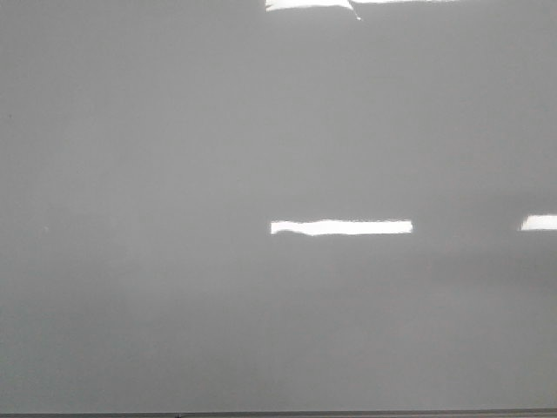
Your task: Write number 6 on whiteboard
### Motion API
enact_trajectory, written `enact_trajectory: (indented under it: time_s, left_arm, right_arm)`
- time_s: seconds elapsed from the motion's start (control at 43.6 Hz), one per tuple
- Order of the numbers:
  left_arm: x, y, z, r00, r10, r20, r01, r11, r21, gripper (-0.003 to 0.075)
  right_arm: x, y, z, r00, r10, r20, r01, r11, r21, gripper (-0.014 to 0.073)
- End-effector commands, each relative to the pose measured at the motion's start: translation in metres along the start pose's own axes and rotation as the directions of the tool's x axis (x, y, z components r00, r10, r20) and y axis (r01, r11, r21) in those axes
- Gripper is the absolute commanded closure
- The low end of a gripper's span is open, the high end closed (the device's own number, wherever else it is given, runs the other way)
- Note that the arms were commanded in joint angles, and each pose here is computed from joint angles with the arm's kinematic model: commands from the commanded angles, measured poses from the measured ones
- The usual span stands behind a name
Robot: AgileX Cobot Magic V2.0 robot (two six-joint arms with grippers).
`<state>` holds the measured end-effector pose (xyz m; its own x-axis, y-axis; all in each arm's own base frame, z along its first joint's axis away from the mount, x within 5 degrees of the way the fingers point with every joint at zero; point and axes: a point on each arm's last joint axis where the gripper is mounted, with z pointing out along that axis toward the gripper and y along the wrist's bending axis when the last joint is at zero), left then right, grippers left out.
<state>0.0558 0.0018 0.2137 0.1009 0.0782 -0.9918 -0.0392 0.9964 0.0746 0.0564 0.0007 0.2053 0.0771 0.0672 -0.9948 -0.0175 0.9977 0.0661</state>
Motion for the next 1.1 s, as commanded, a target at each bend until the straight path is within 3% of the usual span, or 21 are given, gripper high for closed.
enact_trajectory:
  time_s: [0.0, 0.229, 0.481, 0.733, 0.917, 1.077]
  left_arm:
    - [-0.014, 0.001, -0.002, 0.989, -0.037, 0.142, 0.038, 0.999, -0.003, 0.0741]
    - [-0.067, 0.005, -0.012, 0.970, -0.072, 0.232, 0.073, 0.997, 0.003, 0.0741]
    - [-0.144, 0.010, -0.025, 0.962, -0.034, 0.271, 0.035, 0.999, 0.000, 0.0741]
    - [-0.189, 0.015, -0.008, 0.997, 0.016, 0.080, -0.016, 1.000, -0.007, 0.0741]
    - [-0.180, 0.014, 0.020, 0.993, 0.017, -0.121, -0.016, 1.000, 0.010, 0.0741]
    - [-0.162, 0.012, 0.040, 0.963, 0.004, -0.268, 0.004, 1.000, 0.027, 0.0741]
  right_arm:
    - [-0.019, 0.001, -0.003, 0.991, -0.016, 0.133, 0.017, 1.000, -0.001, 0.0663]
    - [-0.080, 0.005, -0.017, 0.974, -0.012, 0.228, 0.015, 1.000, -0.008, 0.0663]
    - [-0.145, 0.010, -0.023, 0.978, -0.013, 0.208, 0.015, 1.000, -0.009, 0.0663]
    - [-0.183, 0.012, 0.006, 0.996, -0.014, 0.091, 0.014, 1.000, -0.004, 0.0663]
    - [-0.176, 0.012, 0.042, 0.998, -0.013, -0.064, 0.014, 1.000, 0.004, 0.0663]
    - [-0.153, 0.010, 0.071, 0.971, -0.011, -0.238, 0.015, 1.000, 0.012, 0.0663]
